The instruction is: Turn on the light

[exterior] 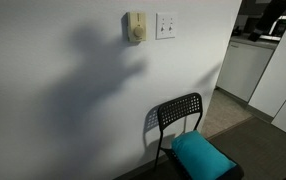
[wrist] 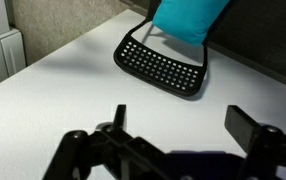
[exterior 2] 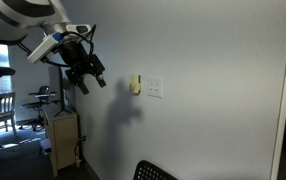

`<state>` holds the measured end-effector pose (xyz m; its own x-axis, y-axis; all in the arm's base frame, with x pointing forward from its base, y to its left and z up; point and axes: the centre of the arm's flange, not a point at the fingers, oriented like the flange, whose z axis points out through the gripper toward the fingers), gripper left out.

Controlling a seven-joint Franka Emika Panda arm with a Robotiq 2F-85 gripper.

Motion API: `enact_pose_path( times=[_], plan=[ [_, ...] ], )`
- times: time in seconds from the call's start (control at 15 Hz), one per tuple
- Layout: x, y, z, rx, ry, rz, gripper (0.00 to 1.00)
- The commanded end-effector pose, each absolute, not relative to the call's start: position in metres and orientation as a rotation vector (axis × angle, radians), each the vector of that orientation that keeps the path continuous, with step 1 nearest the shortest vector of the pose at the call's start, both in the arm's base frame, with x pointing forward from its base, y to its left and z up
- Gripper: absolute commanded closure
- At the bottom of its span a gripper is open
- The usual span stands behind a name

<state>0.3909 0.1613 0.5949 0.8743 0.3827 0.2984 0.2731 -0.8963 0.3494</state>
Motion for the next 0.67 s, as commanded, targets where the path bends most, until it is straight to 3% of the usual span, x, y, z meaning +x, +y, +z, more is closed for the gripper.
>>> enact_pose_path(
  times=[0.0, 0.47, 0.6],
  plan=[
    [0.425, 0.166, 0.583, 2.676, 0.725, 0.616, 0.0],
    [0.498, 0.174, 0.559, 2.55, 1.118, 0.655, 0.0],
    [0.477, 0.172, 0.555, 2.57, 1.057, 0.653, 0.0]
  ],
)
